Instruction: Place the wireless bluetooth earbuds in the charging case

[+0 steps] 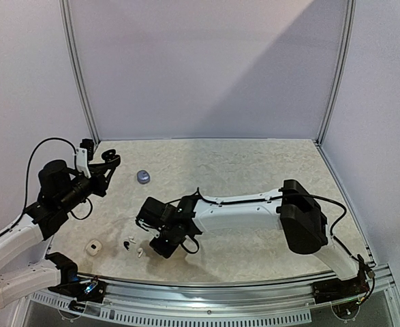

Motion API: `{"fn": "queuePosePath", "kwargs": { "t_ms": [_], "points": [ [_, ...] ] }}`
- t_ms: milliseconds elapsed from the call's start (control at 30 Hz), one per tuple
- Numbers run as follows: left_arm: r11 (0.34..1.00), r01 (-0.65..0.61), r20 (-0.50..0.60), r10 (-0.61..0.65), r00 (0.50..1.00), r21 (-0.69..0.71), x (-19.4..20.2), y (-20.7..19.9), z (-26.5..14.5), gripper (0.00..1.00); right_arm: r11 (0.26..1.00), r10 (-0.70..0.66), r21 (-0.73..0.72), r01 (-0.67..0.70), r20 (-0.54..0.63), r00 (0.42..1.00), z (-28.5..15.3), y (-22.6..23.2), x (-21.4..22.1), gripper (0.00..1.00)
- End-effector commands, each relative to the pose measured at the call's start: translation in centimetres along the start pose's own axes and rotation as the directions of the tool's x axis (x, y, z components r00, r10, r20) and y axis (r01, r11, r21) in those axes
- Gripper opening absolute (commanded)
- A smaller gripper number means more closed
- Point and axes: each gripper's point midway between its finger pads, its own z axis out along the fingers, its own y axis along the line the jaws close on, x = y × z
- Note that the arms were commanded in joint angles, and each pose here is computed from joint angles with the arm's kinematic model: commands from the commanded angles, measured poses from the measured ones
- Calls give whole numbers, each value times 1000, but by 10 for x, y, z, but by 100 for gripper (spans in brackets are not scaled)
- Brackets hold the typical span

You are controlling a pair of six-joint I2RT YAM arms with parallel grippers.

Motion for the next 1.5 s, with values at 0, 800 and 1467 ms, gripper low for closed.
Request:
{"fn": "queuePosePath", "kwargs": {
  "t_ms": [0, 800, 1467],
  "points": [
    [1000, -16, -4, 16, 1000, 12, 5, -2, 1, 0, 996, 46, 77, -34, -149, 988, 5, -24, 46, 0],
    [954, -25, 34, 15, 999, 299, -1, -53, -6, 0, 826, 534, 384, -413, -297, 791, -87, -84, 238, 2],
    [943, -43, 43, 31, 999, 329, -1, -58, -7, 0, 951, 307, 124, -283, -485, 819, -135, -91, 151, 71]
  ]
}}
